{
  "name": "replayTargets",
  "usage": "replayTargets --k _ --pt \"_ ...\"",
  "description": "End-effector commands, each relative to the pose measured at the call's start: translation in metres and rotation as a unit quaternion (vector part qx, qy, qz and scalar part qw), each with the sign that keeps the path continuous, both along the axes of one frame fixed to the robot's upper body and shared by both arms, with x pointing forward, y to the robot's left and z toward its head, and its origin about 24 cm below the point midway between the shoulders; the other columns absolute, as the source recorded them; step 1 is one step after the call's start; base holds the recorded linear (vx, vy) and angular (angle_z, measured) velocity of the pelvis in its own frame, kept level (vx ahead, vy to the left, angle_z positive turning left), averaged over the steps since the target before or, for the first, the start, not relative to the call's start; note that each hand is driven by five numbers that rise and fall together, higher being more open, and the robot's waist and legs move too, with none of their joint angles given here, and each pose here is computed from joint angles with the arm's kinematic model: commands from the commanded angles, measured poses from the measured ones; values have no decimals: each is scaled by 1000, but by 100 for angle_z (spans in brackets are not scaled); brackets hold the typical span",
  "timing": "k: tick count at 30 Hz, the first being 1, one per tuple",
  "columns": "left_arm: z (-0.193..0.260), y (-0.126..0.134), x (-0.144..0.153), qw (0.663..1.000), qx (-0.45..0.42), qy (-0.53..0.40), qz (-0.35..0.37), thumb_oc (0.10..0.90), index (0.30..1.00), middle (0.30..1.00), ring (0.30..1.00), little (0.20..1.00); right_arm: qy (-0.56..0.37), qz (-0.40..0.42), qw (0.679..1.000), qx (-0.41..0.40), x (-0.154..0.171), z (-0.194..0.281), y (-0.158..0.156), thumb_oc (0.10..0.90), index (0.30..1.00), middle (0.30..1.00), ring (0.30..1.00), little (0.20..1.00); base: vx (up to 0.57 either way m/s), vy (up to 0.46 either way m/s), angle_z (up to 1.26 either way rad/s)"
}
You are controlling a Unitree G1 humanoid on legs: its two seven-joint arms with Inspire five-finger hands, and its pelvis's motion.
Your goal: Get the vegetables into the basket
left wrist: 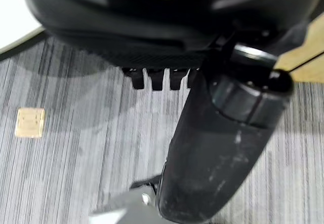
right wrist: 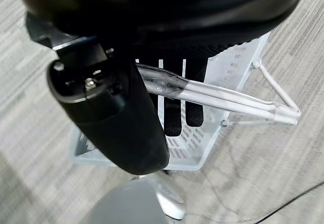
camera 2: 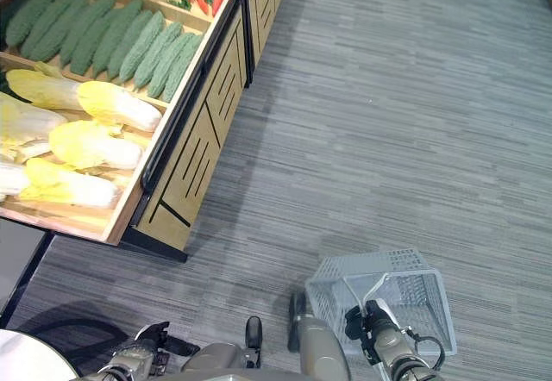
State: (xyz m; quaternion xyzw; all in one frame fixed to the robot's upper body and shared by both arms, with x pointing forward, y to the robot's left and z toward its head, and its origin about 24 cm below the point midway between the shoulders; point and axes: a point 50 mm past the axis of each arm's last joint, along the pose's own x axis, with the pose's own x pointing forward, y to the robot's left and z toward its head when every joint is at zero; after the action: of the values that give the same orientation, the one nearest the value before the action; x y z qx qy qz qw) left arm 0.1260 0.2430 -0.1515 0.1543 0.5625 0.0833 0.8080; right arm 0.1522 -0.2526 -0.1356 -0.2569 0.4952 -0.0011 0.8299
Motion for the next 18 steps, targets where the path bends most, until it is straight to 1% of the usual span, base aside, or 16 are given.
replayTargets --k 1,11,18 --pt "1 13 -8 1000 18 -2 20 900 1000 1000 1000 1000 26 11 999 -17 -12 -2 -10 400 300 300 300 300 167 -73 31" --pt "-6 -1 -19 1000 -3 20 16 900 1000 1000 1000 1000 45 8 999 -28 -25 -3 -21 400 300 300 300 300 385 -202 42" --pt "-4 -2 -11 999 -6 6 32 900 1000 1000 1000 1000 45 14 998 -39 -23 0 -28 400 300 300 300 300 272 -211 22"
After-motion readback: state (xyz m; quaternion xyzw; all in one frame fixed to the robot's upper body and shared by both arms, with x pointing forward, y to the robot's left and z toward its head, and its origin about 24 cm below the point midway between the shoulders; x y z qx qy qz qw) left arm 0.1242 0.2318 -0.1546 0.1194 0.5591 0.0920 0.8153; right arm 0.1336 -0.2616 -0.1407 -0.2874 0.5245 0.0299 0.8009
